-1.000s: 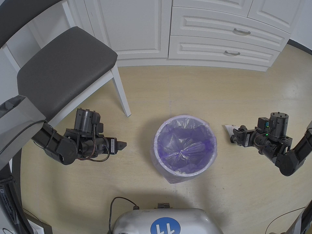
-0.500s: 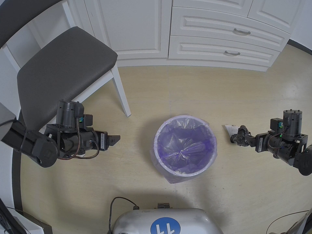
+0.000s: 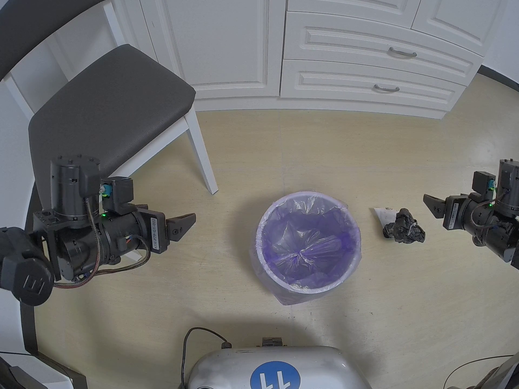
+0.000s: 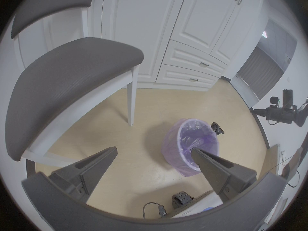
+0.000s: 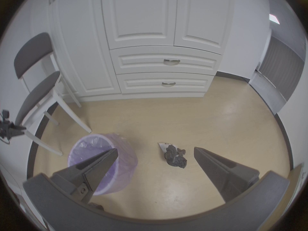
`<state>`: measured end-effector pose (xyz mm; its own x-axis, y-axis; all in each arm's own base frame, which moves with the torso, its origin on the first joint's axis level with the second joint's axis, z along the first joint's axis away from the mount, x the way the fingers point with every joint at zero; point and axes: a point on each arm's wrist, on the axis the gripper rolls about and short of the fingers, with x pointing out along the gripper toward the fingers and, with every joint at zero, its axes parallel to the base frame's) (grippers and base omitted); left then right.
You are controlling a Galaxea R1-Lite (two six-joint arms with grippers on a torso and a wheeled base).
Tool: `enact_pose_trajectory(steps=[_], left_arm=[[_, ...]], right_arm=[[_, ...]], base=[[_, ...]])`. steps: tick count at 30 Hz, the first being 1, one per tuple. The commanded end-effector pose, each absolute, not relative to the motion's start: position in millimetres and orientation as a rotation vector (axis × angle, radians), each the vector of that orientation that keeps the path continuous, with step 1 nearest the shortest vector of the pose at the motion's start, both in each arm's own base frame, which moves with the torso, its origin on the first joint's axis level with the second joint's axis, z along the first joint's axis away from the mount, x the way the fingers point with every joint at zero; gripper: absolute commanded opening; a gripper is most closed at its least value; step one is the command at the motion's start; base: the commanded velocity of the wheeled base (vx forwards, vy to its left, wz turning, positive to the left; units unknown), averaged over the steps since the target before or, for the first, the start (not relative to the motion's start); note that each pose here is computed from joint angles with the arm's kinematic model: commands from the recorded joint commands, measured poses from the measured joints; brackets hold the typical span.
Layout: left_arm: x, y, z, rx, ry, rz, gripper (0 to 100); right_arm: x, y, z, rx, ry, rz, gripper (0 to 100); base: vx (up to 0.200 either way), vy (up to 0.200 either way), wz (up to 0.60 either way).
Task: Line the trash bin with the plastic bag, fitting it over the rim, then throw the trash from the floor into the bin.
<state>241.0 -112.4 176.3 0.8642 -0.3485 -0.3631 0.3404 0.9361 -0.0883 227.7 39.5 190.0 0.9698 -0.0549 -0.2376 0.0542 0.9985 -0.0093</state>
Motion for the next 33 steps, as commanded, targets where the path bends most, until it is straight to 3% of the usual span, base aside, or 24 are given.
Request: enact_pose_trajectory(steps=[1, 12, 18, 22, 26, 33], left_arm=[[212, -109, 194, -0.041, 0.316, -0.398, 100], [186, -103, 181, -0.052, 0.271, -0.432, 100], [174, -102, 164, -0.063, 0.220, -0.446, 100], [176, -103, 164, -0.063, 0.217, -0.444, 100], [177, -104, 161, -0.063, 0.234, -0.443, 100], [177, -104, 164, -0.057, 0.217, -0.426, 100]], right_arm=[[202, 29, 194, -0.063, 0.225, -0.065, 100], [206, 29, 211, 0.018, 0.262, -0.002, 100], [198, 41, 250, 0.168, 0.511, 0.022, 100], [221, 46, 261, 0.113, 0.546, 0.040, 100], [243, 41, 251, -0.072, 0.577, 0.049, 100], [299, 22, 199, -0.026, 0.760, -0.028, 100]], base=[[0.000, 0.000, 0.00], [0.000, 0.000, 0.00], [0.000, 0.000, 0.00], [0.000, 0.000, 0.00], [0.000, 0.000, 0.00], [0.000, 0.000, 0.00]])
